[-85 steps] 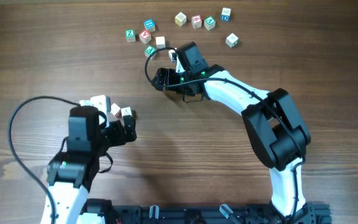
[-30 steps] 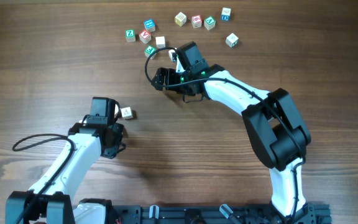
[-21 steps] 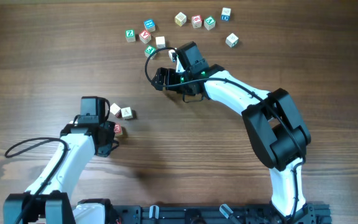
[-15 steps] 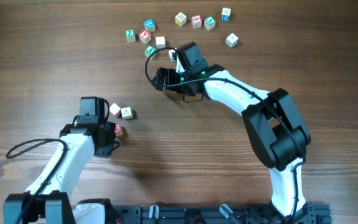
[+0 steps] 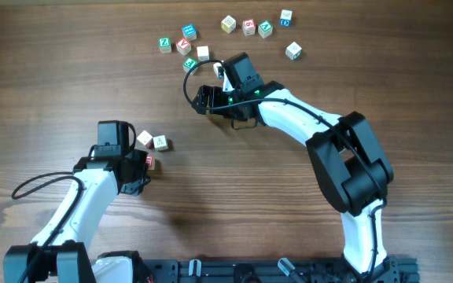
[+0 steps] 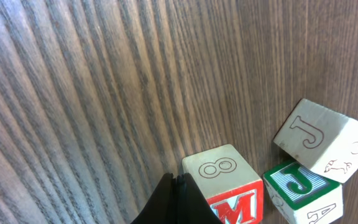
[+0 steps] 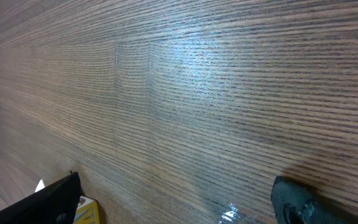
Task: Form a circle
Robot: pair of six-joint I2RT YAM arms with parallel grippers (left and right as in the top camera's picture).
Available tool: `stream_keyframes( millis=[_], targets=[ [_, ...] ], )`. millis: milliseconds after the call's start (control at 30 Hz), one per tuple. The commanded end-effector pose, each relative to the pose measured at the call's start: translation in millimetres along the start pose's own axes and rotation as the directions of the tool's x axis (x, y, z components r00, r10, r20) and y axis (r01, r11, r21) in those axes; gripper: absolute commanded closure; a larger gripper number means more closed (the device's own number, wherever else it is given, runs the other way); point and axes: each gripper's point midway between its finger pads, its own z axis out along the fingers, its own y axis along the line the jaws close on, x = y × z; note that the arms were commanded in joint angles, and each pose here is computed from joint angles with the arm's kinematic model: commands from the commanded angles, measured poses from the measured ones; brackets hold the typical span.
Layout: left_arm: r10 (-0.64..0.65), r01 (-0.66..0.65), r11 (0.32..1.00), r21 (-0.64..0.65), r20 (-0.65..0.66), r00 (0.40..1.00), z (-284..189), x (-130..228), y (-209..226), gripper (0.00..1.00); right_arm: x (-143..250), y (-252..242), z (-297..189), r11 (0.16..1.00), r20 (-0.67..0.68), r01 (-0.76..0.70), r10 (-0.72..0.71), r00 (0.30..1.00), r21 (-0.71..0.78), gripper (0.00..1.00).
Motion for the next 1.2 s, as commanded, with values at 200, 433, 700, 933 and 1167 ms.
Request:
stream_keyframes(
  millis=[200,433,700,933,1167],
  targets=[
    [0.01,-0.01,1.0,0.014,0.028,1.0,1.9,-6.5,-3.5,0.96,27.7,-63.9,22.2,0.983,-0.055,-0.062,0.073,0.996,0.175,0.01],
    [0.006,-0.008,0.998,-0.069,-0.03,1.0,1.3,5.3,17.7,0.96,27.5,-63.8,22.2,0.983,-0.054,-0.062,0.072,0.996,0.174,0.01],
    [0.008,-0.008,1.0,-0.013,-0.015,1.0,1.9,1.5,3.9,0.96,27.1,-63.8,22.2,0.983,-0.053,-0.062,0.072,0.996,0.173,0.01],
    [0.01,-0.009,1.0,0.016,-0.007,1.0,1.9,-0.2,-3.3,0.96,27.2,-63.6,22.3,0.983,-0.053,-0.061,0.072,0.996,0.173,0.0],
    [0.008,-0.007,0.999,0.041,-0.024,1.0,1.7,2.2,-8.9,0.96,27.2,-63.8,22.2,0.983,-0.053,-0.062,0.072,0.996,0.173,0.0]
  ],
)
